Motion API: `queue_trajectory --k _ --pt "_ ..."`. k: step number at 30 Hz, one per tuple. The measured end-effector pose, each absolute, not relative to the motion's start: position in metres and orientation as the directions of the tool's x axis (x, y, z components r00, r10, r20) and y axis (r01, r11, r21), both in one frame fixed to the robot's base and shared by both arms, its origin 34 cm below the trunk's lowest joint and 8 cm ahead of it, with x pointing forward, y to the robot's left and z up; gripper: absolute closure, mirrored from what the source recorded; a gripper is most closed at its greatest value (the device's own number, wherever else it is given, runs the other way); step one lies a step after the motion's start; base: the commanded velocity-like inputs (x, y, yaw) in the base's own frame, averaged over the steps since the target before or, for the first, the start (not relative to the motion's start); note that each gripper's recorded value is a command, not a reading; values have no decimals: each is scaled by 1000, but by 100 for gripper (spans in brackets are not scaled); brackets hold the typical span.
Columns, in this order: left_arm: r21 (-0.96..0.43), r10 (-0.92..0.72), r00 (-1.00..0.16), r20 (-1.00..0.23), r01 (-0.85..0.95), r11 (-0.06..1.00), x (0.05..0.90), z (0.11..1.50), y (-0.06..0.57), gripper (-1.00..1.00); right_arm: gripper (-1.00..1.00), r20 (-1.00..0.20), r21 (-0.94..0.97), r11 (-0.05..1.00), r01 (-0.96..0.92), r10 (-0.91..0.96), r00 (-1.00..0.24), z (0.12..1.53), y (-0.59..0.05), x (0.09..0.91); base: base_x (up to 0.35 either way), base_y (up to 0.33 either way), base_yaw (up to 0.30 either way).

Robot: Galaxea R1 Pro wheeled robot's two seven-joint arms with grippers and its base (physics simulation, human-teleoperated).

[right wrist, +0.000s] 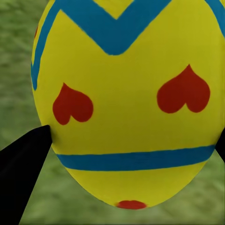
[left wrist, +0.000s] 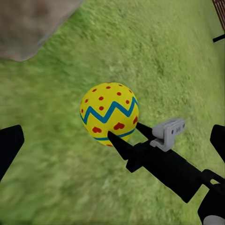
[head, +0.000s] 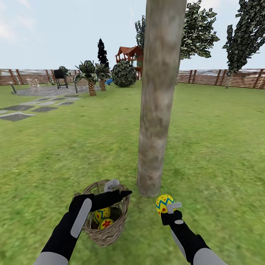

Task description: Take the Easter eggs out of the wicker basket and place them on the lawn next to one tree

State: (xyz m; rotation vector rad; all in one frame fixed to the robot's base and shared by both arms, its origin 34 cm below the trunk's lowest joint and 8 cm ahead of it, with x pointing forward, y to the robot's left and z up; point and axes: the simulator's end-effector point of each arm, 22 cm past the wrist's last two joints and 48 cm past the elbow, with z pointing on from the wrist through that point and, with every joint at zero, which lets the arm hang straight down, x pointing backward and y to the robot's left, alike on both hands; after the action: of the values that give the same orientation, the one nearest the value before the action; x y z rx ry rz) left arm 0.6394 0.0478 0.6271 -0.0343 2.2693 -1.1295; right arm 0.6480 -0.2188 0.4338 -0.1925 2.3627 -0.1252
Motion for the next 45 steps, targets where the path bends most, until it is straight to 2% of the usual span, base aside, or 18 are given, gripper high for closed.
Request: queue_trajectory --k 18,34,45 --pt "-750 -280 -818 -502 251 613 634 613 44 -100 100 -690 -148 984 -102 -177 -702 415 -219 646 0 -18 3" --pt "-755 -280 -819 -501 255 605 633 614 42 -100 100 -688 -149 984 -102 -177 -704 414 -219 645 0 -285 268" --pt "-753 -280 -819 -502 254 606 630 599 43 -100 100 -687 -146 984 -103 -176 -705 398 -218 641 0 -10 15"
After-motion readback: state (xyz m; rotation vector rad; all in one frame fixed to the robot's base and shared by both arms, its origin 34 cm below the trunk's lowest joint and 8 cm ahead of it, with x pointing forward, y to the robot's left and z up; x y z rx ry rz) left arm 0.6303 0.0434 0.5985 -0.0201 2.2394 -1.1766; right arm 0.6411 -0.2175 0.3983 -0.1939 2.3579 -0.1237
